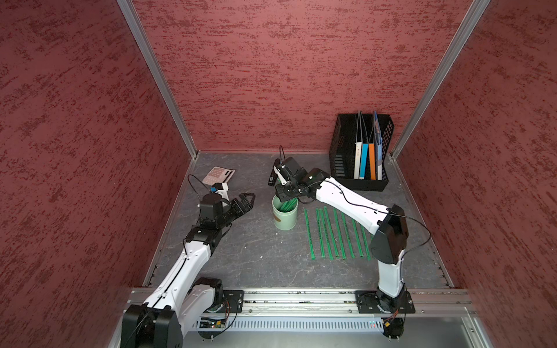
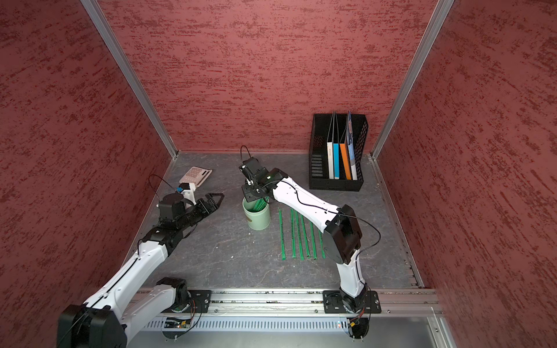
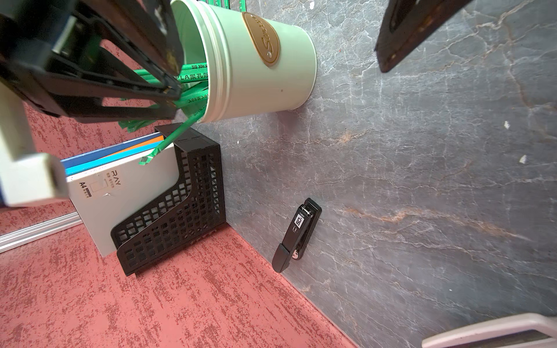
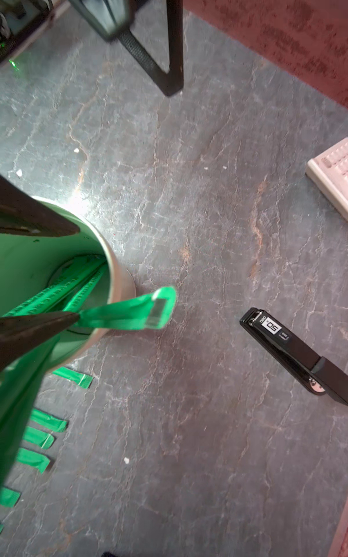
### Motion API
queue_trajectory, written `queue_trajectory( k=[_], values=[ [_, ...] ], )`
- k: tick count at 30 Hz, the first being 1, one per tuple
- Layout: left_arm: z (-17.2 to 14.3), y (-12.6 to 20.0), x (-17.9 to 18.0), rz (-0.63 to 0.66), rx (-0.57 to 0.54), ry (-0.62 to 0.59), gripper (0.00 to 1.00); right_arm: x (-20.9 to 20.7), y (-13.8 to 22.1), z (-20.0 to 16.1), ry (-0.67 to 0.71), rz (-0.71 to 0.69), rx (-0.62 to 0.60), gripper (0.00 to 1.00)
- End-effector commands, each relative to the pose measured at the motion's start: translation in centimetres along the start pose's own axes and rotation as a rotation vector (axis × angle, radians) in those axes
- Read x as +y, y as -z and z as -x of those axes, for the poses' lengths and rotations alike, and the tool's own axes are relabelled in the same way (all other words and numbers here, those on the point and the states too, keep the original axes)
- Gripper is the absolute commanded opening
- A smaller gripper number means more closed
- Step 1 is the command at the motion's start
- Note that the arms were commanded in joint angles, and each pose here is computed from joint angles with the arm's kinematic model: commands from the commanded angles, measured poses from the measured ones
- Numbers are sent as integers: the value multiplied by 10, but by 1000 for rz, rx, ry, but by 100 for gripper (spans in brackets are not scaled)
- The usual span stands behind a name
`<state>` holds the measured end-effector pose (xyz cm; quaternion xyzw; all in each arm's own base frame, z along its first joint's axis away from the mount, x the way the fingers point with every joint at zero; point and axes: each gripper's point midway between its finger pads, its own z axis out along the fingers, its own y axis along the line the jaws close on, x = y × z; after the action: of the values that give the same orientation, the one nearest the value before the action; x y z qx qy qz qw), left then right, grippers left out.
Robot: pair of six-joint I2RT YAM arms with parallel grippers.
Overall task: Take the straws out of the storage container
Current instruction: Pick up the straw from the container.
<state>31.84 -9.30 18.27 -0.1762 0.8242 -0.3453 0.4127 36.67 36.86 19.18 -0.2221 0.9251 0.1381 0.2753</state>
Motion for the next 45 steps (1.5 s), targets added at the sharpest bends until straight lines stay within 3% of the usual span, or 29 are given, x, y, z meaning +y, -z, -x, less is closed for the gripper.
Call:
queue_trajectory(
  k=[1,11,19,30,45],
  values=[
    [-2,2,4,6,3,-8,100,-8,1,10,21,-59,-19,39],
    [-2,1,8,15,3,-8,100,-17,-3,15,27,-123,-27,39],
    [-3,1,10,20,5,-4,100,-11,-10,13,34,-96,1,38],
    [-3,0,12,20,2,0,100,-5,-6,15,26,-62,-10,15],
    [0,1,8,7,-5,3,100,5,46,46,16,5,-157,7]
  ],
)
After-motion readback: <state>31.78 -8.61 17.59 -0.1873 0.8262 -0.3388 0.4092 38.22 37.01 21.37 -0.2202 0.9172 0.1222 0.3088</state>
